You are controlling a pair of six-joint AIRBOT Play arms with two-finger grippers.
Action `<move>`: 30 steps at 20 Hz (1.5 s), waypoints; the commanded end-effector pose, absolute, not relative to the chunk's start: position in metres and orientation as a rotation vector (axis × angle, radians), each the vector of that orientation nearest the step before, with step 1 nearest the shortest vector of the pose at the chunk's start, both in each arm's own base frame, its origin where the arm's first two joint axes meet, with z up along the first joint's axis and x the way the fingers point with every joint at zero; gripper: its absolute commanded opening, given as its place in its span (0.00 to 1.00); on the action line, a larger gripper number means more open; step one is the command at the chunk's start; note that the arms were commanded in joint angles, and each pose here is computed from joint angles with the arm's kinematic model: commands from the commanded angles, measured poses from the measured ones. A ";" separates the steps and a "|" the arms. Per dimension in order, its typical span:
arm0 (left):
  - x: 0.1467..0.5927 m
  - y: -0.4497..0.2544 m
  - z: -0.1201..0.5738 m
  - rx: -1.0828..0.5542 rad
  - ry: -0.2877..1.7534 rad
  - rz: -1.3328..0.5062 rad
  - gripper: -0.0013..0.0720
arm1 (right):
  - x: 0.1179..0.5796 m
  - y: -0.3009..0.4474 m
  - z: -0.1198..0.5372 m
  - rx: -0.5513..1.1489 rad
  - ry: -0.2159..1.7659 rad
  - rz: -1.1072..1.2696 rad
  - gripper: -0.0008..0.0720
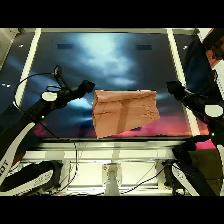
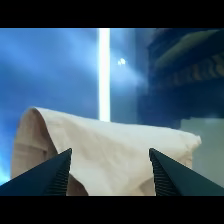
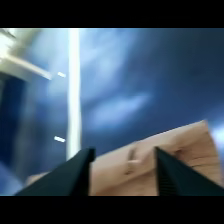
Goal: Fold the clothes and pants, and hang the long-sleeved shirts on hangers.
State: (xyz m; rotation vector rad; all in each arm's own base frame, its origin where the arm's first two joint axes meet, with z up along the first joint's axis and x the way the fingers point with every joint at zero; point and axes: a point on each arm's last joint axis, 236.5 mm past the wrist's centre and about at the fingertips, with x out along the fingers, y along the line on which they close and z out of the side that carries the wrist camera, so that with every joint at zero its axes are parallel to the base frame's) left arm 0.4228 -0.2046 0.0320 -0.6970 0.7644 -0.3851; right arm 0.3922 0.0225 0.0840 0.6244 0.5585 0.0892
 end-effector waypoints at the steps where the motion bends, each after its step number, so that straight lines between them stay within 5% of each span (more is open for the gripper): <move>1: 0.421 -0.205 0.032 -0.680 0.770 -0.404 0.79 | 0.381 0.012 0.065 0.437 0.660 0.101 0.55; 10: 0.416 -0.210 0.031 -0.680 0.791 -0.428 0.79 | 0.276 0.018 -0.060 0.327 1.322 0.329 0.56; 12: 0.415 -0.210 0.031 -0.681 0.793 -0.430 0.79 | 0.274 0.023 -0.075 0.370 1.368 0.349 0.72; 14: 0.413 -0.212 0.030 -0.681 0.802 -0.440 0.79 | 0.270 0.022 -0.091 0.371 1.416 0.362 0.72; 30: 0.412 -0.213 0.030 -0.682 0.805 -0.444 0.79 | 0.293 0.059 -0.093 0.304 1.228 0.689 0.57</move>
